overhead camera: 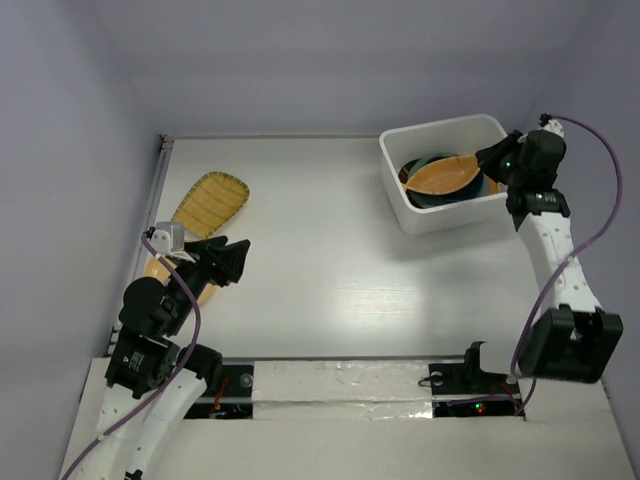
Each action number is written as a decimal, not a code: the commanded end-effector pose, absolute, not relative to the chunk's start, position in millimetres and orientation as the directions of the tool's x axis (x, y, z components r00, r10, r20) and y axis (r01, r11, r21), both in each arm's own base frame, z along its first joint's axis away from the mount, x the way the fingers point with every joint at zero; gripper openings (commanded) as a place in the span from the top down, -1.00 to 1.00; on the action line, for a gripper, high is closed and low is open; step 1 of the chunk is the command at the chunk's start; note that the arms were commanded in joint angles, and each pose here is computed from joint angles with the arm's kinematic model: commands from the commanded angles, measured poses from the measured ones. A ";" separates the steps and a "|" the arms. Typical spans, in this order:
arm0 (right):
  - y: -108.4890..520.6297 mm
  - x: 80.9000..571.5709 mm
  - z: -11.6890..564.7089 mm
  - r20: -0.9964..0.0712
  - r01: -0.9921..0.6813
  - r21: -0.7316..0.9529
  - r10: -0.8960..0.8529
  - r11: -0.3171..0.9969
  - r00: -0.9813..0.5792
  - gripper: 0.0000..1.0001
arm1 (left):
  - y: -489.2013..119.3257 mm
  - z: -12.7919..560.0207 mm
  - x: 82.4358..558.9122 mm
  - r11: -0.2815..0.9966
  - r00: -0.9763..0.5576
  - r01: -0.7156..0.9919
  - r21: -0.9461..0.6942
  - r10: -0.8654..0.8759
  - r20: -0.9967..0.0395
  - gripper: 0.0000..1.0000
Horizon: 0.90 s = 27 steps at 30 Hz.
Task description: Place the plates into the plastic bin on the countertop
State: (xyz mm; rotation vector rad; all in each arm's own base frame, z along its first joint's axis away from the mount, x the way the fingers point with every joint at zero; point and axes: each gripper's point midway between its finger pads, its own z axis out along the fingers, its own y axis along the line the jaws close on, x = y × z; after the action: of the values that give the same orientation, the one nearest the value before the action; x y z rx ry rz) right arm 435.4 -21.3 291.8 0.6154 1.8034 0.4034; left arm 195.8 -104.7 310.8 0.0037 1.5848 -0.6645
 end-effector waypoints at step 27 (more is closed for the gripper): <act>620.1 297.6 107.1 -0.651 -0.529 0.592 -0.025 0.608 -0.759 -0.40 | -70.5 326.6 195.7 0.866 -0.026 0.250 -0.434 -0.442 -0.897 0.49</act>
State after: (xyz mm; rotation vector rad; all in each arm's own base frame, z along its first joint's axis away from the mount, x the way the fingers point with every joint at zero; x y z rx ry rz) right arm 297.7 612.9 106.8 -0.4064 2.1996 1.1885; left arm 195.9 -69.9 313.9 -0.1580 1.5369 -0.5400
